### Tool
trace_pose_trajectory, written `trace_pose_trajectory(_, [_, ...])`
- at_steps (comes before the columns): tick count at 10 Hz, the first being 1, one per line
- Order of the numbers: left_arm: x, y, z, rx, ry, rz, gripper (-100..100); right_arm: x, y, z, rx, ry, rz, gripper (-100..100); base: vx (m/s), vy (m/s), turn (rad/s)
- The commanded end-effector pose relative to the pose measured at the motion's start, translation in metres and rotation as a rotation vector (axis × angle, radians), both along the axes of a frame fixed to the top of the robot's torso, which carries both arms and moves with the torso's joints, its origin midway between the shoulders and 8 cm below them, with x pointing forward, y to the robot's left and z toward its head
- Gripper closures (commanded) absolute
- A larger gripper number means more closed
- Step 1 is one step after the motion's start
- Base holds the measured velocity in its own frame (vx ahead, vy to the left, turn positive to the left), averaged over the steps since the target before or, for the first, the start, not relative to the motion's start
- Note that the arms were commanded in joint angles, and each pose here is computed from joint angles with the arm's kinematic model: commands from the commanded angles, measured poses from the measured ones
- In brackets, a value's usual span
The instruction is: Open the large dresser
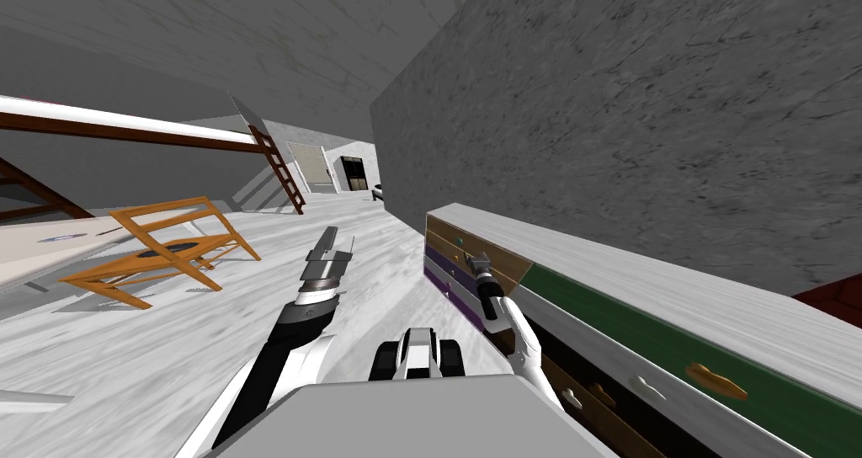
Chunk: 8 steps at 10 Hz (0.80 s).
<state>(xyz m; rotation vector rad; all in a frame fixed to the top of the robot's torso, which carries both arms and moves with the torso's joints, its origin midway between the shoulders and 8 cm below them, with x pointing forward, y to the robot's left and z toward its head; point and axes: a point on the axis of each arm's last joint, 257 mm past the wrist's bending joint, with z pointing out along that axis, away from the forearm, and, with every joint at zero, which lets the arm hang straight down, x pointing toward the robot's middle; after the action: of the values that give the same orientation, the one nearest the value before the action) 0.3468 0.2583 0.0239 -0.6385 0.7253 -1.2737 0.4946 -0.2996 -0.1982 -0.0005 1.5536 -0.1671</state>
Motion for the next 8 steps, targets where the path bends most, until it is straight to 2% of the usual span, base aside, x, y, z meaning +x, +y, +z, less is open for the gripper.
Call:
trace_pose_trajectory(1, [0.000,0.000,0.000,0.000,0.000,0.000,0,0.007,-0.015,-0.024,-0.127,0.069,-0.065,-100,0.058,0.051,0.037])
trace_pose_trajectory(2, [0.000,0.000,0.000,0.000,0.000,0.000,0,0.006,-0.016,-0.024,-0.152,0.072,-0.070,-100,0.042,0.045,0.017])
trace_pose_trajectory(3, [0.000,0.000,0.000,0.000,0.000,0.000,0,0.009,-0.023,-0.035,-0.207,0.107,-0.100,-100,0.033,0.047,0.026])
trace_pose_trajectory(4, [0.000,0.000,0.000,0.000,0.000,0.000,0,0.009,-0.023,-0.034,-0.220,0.106,-0.101,-100,0.025,0.035,0.013])
trace_pose_trajectory(6, [0.000,0.000,0.000,0.000,0.000,0.000,0,0.013,-0.034,-0.053,-0.337,0.172,-0.152,-100,0.045,0.047,0.036])
trace_pose_trajectory(7, [0.000,0.000,0.000,0.000,0.000,0.000,0,0.013,-0.036,-0.052,-0.354,0.173,-0.158,-100,0.048,0.049,0.009])
trace_pose_trajectory(8, [0.000,0.000,0.000,0.000,0.000,0.000,0,0.014,-0.042,-0.060,-0.417,0.205,-0.184,-100,0.042,0.044,0.015])
